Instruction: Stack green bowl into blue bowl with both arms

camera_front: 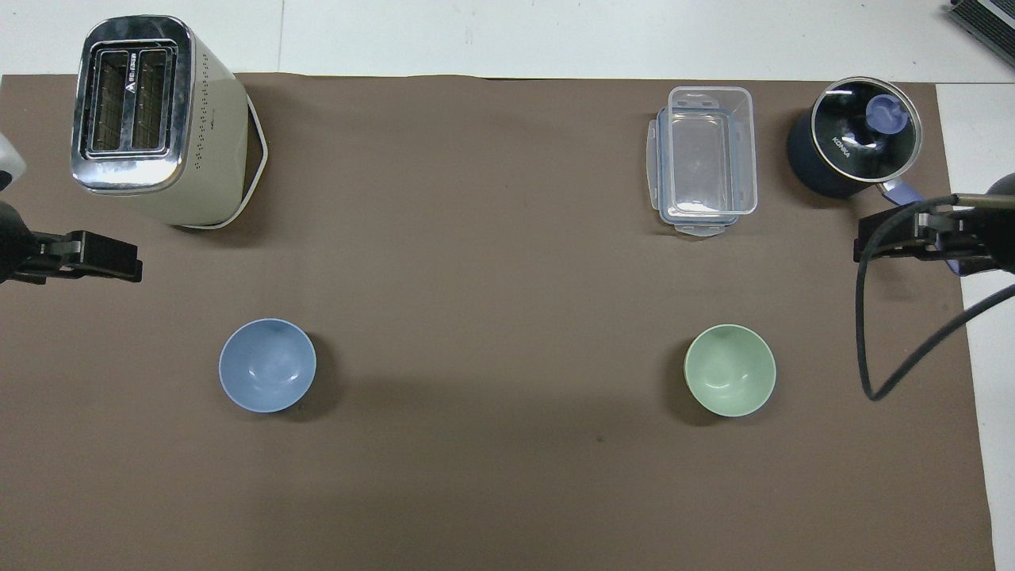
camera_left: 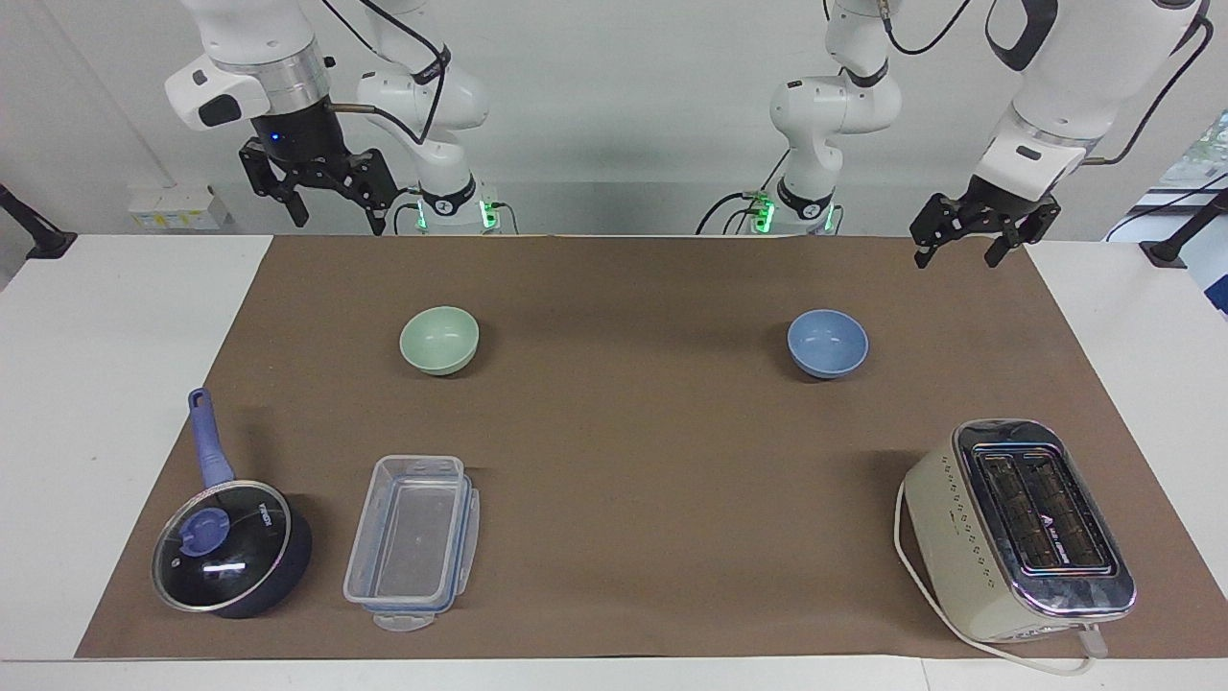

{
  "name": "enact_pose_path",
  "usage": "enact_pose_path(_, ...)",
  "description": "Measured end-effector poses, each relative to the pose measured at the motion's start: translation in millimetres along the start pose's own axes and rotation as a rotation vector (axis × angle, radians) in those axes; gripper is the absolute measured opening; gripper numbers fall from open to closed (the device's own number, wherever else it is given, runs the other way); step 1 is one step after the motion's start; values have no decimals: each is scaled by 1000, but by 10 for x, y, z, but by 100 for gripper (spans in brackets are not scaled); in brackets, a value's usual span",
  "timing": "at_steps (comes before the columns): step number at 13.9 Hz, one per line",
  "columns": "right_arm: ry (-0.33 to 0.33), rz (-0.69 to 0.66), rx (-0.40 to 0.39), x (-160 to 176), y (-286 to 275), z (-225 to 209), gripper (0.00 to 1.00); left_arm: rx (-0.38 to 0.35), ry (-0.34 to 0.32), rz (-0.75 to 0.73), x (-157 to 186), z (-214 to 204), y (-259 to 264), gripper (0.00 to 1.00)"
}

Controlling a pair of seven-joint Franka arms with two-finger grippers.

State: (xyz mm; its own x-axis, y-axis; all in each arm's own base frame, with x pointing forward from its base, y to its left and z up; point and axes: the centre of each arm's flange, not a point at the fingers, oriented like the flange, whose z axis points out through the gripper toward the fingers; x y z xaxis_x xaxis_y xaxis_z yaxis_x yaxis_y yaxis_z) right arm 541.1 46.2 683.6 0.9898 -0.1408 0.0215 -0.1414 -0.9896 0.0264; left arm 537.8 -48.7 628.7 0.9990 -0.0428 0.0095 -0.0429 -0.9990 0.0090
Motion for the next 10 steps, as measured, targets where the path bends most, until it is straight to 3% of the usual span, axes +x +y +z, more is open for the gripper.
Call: enact_pose_path(10,-28,-7,39,-88,-43,-12,100,0,-2,16,-7,-20,-43,100)
